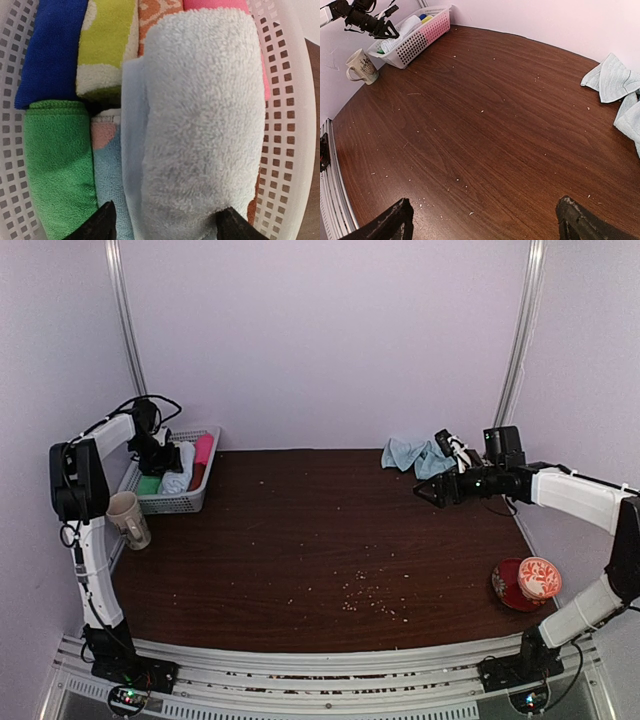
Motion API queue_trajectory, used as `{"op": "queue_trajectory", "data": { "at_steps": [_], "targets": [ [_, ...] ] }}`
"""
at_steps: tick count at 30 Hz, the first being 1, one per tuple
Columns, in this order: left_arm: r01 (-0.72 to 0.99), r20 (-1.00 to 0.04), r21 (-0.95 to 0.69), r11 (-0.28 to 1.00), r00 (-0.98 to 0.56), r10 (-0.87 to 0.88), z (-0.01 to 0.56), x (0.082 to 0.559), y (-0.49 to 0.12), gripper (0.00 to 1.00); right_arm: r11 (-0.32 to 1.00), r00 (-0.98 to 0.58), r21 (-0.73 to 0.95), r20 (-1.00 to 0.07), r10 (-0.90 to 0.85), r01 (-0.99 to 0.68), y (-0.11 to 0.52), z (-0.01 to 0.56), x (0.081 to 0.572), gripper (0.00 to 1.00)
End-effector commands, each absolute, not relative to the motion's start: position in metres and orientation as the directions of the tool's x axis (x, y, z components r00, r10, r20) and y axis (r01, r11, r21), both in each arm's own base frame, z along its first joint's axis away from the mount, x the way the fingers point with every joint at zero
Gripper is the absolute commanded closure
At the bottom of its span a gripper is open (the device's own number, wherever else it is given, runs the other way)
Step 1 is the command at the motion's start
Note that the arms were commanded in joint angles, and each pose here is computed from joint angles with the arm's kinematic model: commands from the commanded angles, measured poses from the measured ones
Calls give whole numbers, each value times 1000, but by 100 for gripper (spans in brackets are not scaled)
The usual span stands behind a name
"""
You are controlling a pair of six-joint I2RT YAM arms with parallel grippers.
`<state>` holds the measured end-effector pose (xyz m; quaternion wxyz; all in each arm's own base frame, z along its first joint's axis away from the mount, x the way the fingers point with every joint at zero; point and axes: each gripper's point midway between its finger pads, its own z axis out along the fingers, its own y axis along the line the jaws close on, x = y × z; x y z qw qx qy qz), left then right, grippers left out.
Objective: Roll the towels
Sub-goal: Place the towel in the storage box, then adjust the towel in the storage box.
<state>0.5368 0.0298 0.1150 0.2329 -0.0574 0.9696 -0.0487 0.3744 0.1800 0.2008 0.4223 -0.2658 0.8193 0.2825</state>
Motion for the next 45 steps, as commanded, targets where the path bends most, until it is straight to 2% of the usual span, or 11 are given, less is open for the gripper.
{"op": "queue_trajectory", "data": {
  "at_steps": [1,10,15,18,22,29,36,45],
  "targets": [
    [-83,-575,-143,986,-804,-151,157,550,29,28,694,-496,239,-846,-194,-679,182,206,378,0],
    [-116,-675,-123,986,-718,-168,197,556,32,23,700,-498,234,-844,-197,-674,181,204,380,0],
    [-79,-665,-52,995,-741,-94,190,558,5,9,699,-503,235,-840,-204,-675,182,201,380,0],
    [-97,-628,26,995,-776,-60,173,557,-2,5,698,-505,235,-838,-207,-677,183,200,380,0],
    [-115,-584,84,990,-811,-45,149,554,-4,5,696,-503,233,-839,-209,-679,183,201,379,0],
    [-151,-564,183,971,-826,-22,140,550,-2,5,695,-504,233,-837,-213,-680,184,200,379,0],
    [-163,-575,216,963,-818,-10,143,550,0,5,692,-503,231,-836,-219,-684,185,199,378,0],
    [-142,-509,232,962,-861,-4,113,544,0,4,689,-501,230,-837,-220,-688,186,200,378,0]
  ]
}}
